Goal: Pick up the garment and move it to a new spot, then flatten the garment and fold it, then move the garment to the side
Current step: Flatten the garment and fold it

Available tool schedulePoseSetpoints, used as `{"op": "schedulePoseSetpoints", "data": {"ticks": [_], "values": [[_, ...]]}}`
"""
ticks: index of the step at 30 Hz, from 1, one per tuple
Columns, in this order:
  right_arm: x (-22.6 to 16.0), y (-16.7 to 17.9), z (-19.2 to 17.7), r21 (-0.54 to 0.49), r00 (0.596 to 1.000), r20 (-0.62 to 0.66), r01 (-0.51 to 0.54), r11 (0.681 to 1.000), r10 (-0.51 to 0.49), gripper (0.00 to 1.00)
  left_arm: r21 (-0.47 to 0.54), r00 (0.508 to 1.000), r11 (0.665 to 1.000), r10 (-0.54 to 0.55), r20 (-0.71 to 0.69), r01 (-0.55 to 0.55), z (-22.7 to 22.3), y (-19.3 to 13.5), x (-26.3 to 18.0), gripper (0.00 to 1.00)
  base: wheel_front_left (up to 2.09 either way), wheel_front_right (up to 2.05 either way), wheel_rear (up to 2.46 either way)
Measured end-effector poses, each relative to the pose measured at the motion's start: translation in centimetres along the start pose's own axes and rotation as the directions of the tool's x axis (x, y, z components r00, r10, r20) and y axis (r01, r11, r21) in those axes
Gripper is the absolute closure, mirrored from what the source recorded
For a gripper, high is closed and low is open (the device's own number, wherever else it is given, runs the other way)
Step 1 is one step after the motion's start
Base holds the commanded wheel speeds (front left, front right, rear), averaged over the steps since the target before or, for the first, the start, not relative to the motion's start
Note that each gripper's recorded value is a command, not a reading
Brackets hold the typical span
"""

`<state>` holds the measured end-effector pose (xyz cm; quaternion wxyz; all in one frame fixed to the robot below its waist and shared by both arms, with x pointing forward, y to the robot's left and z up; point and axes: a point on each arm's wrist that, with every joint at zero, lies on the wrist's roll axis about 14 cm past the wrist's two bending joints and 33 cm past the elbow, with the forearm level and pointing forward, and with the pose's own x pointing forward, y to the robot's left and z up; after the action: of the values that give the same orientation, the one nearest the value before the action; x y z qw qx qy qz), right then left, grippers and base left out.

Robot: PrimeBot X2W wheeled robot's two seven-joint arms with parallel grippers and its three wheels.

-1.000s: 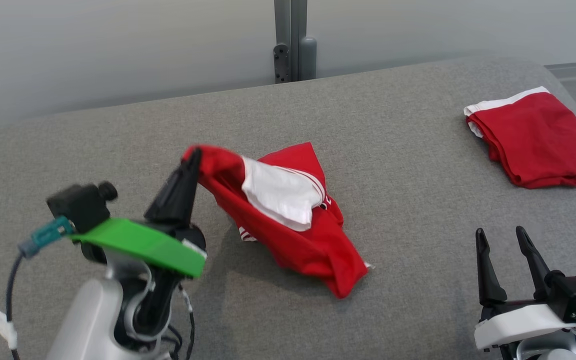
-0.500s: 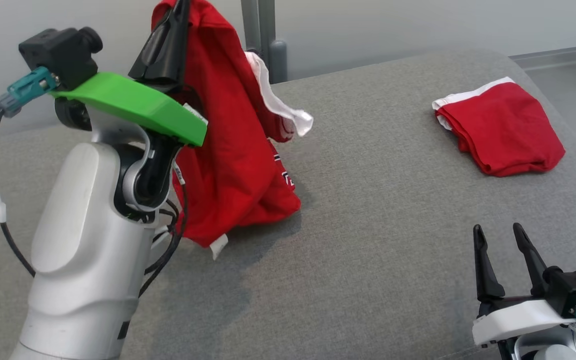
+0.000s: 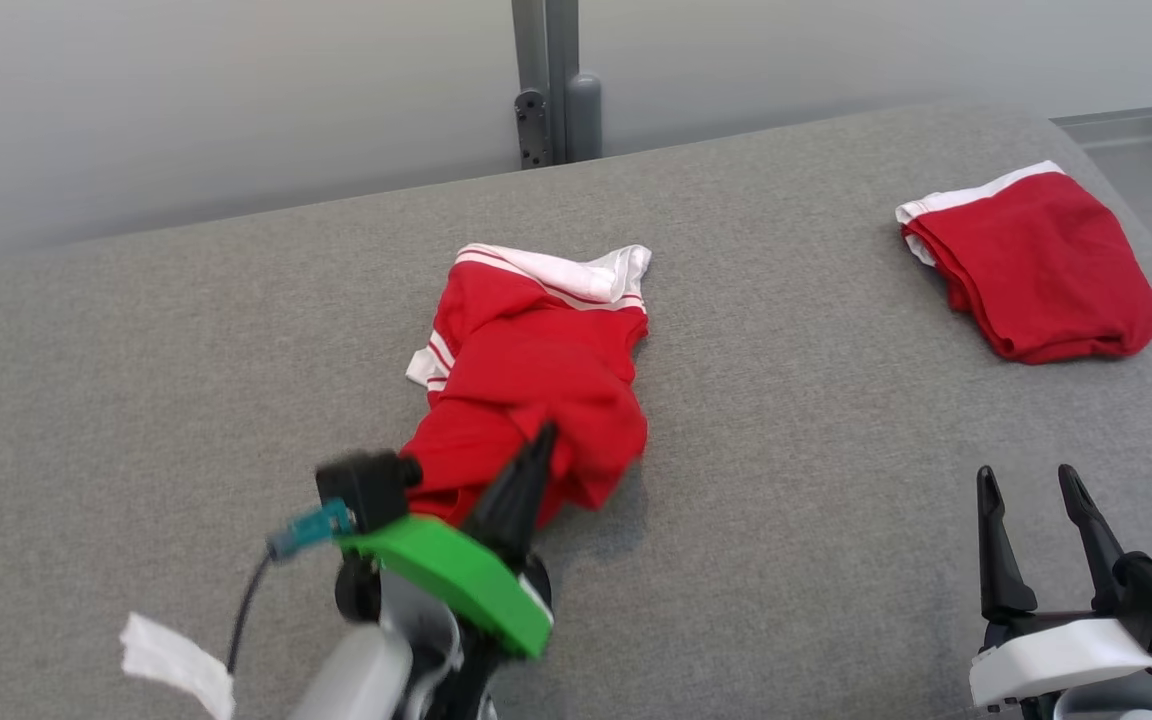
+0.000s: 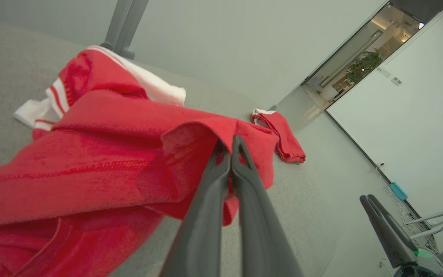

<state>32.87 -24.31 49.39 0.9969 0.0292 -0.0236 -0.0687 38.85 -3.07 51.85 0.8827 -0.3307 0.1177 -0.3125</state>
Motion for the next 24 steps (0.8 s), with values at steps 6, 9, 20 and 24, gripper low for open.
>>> {"op": "schedulePoseSetpoints", "data": {"ticks": [6, 9, 20, 24], "values": [[1.2, 1.6, -0.2, -0.011, 0.999, -0.003, -0.051, 0.999, 0.051, 0.00, -0.110, 0.966, 0.967, 0.213, -0.144, -0.230, -7.6, 5.3, -6.4, 1.00, 0.00, 0.00, 0.00], [1.7, 2.5, -0.4, -0.013, 0.997, -0.009, -0.080, 0.997, 0.080, 0.00, -0.124, 0.938, 0.936, 0.311, -0.151, -0.330, -8.6, 7.8, -8.7, 1.00, 0.00, 0.00, 0.00], [2.2, 4.4, -0.7, -0.009, 0.990, -0.016, -0.137, 0.991, 0.137, 0.00, -0.097, 0.818, 0.812, 0.572, -0.059, -0.575, -5.1, 16.0, -15.3, 1.00, 0.00, 0.00, 0.00], [2.2, 4.5, -1.0, -0.008, 0.990, -0.024, -0.138, 0.990, 0.138, 0.00, -0.066, 0.787, 0.784, 0.617, -0.024, -0.617, -3.0, 18.0, -16.8, 1.00, 0.00, 0.00, 0.00]]}}
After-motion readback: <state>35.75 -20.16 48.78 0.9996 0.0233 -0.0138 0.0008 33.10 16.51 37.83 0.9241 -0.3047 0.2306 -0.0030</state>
